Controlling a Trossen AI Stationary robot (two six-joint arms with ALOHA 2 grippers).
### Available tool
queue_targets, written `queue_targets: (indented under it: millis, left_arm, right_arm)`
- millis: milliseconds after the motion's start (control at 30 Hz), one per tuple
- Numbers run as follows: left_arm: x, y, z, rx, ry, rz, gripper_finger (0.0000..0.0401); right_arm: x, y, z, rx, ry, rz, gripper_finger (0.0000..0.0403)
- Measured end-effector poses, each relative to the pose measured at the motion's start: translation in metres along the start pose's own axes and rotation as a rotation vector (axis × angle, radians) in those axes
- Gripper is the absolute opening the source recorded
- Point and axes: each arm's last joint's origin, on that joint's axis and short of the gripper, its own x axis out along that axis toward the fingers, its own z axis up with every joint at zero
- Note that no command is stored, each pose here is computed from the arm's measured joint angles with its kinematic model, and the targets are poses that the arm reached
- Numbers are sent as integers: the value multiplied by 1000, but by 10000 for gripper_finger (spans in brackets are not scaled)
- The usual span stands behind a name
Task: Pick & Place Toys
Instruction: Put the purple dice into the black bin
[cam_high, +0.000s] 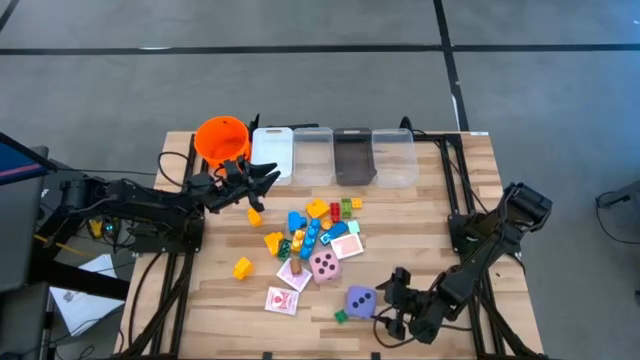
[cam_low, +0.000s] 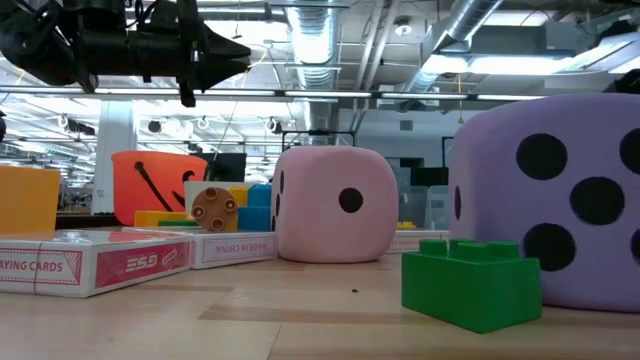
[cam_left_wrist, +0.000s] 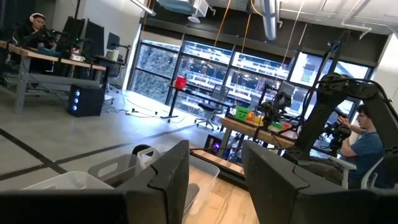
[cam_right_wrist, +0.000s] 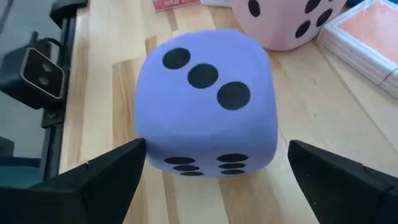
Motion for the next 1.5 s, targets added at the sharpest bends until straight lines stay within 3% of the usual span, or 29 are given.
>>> queue_targets:
  millis: [333,600,1067,1500]
  left_arm:
    - [0,0,0,0,-1,0,140]
    - [0,0,0,-3,-1,1,140]
    - [0,0,1,-6,-7,-1,140]
    - [0,-1,1,-9,-5,-3,140]
  right_arm:
    - [14,22,6,-122,87,-144,386]
    - [38,23,11,-106,124,-249,386]
    - [43,12,38,96,-73,-352,386]
    - [60,-11,59,244,-104,-431,386]
